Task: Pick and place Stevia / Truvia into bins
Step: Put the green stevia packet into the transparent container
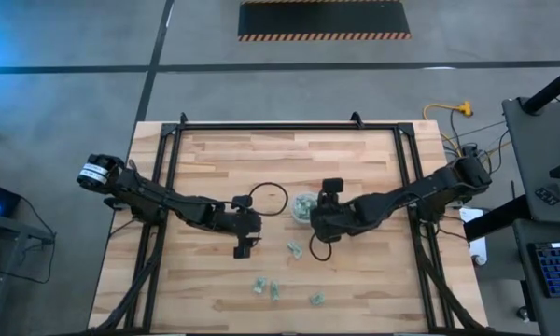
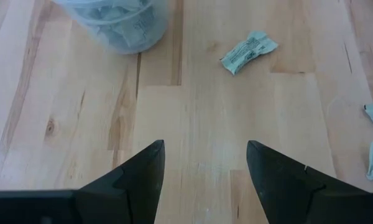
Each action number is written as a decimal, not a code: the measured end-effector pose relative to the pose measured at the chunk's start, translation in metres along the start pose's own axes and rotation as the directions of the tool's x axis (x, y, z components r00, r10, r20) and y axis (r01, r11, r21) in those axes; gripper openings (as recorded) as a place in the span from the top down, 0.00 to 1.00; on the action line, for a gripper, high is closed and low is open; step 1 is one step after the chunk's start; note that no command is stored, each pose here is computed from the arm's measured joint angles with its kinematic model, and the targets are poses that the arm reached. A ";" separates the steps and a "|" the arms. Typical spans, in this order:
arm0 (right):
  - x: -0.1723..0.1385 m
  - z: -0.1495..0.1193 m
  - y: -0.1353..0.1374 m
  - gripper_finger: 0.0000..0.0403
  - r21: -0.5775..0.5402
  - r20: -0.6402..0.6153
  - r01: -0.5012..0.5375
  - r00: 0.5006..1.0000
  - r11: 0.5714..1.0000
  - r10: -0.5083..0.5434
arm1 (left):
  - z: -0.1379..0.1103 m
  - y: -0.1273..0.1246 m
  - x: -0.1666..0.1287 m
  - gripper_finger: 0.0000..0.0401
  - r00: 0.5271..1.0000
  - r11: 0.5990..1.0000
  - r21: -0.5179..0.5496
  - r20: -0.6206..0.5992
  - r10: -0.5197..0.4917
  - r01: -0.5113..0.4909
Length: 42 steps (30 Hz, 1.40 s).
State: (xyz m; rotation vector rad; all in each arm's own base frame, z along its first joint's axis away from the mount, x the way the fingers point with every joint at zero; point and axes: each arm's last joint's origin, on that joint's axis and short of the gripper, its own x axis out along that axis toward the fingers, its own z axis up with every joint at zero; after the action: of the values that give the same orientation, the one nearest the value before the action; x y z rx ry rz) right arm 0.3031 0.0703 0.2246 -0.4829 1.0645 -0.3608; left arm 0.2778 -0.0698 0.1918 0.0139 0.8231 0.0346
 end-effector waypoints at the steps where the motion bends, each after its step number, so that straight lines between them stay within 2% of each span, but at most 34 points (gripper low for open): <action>1: 0.002 0.000 -0.001 0.81 -0.001 0.003 0.004 1.000 1.000 -0.004 | 0.000 0.000 0.000 0.48 1.000 1.000 0.000 0.000 0.000 0.000; 6: 0.015 0.005 -0.006 0.86 0.025 0.077 0.000 0.997 1.000 -0.002 | 0.000 0.000 0.000 0.48 1.000 1.000 -0.001 0.002 0.000 0.000; 11: 0.021 0.010 -0.007 0.90 0.010 0.144 -0.102 0.985 0.995 0.099 | 0.000 0.000 0.000 0.48 1.000 1.000 -0.002 0.003 -0.001 0.001; 17: 0.036 0.007 -0.010 0.94 0.018 0.117 -0.180 0.977 0.983 0.177 | 0.000 0.000 0.000 0.48 1.000 1.000 0.004 0.003 0.000 0.000; 22: 0.062 0.005 -0.005 0.97 0.000 0.072 -0.277 0.958 0.961 0.276 | 0.000 0.001 0.000 0.48 1.000 1.000 0.003 0.003 0.002 -0.002; 28: 0.085 0.002 -0.004 0.98 0.023 0.018 -0.330 0.944 0.944 0.330 | -0.001 0.001 0.000 0.48 1.000 1.000 0.004 -0.002 0.003 -0.003; 42: 0.065 0.006 -0.020 0.98 0.044 0.071 -0.328 0.943 0.943 0.325 | -0.003 0.002 0.002 0.48 1.000 1.000 0.002 -0.005 0.006 -0.006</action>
State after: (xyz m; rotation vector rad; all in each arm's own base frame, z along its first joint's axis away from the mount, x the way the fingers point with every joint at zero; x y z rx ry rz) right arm 0.3356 0.0225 0.1895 -0.2589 1.0498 -0.0795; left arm 0.2768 -0.0676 0.1888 0.0187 0.8282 0.0394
